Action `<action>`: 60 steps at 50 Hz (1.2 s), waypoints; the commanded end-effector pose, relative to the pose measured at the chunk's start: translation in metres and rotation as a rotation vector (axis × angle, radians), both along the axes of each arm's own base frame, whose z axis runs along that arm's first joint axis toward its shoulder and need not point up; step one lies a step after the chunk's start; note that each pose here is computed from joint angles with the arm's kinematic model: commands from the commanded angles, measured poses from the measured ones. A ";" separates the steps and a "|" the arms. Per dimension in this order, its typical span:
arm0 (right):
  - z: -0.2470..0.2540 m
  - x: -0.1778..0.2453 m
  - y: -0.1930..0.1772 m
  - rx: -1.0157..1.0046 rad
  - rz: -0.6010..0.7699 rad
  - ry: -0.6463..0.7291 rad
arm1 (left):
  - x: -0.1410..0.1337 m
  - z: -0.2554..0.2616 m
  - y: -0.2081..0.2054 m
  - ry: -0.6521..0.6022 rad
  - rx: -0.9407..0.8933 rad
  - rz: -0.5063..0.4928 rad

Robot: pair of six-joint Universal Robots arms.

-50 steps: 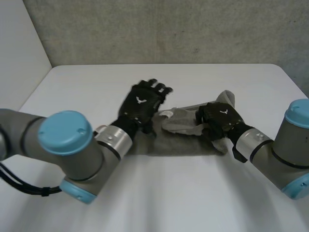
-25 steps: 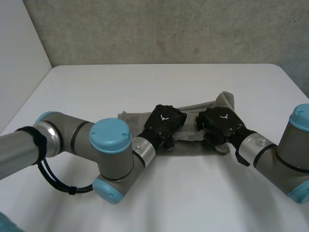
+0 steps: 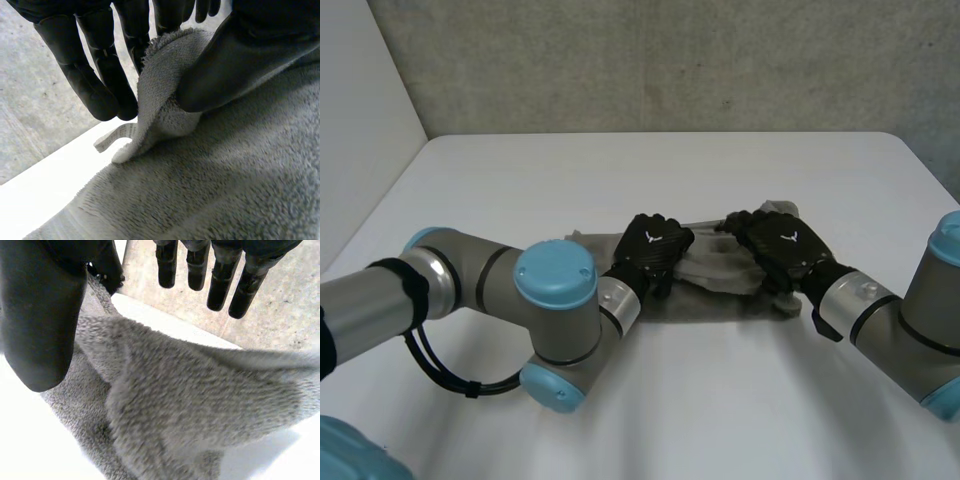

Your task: Fold the towel.

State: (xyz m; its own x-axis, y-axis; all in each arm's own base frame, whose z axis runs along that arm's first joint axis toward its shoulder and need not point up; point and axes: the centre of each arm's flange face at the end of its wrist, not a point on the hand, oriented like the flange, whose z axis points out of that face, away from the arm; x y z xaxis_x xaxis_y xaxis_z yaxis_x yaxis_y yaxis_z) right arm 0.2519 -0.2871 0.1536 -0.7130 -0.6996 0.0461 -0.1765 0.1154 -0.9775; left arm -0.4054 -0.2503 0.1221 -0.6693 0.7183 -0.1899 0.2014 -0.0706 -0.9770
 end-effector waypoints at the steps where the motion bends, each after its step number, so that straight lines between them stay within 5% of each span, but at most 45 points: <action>1: 0.013 -0.005 -0.001 -0.019 -0.017 -0.014 | 0.017 0.029 0.001 0.004 -0.017 0.058; 26: 0.007 -0.008 0.000 -0.007 -0.065 0.017 | 0.107 0.008 -0.004 -0.080 0.082 0.259; 42: -0.001 -0.005 0.002 0.014 -0.073 0.033 | 0.124 0.002 0.000 -0.091 0.101 0.293; 60: -0.008 0.001 0.009 0.035 -0.048 0.040 | 0.102 0.043 0.011 -0.009 0.003 0.218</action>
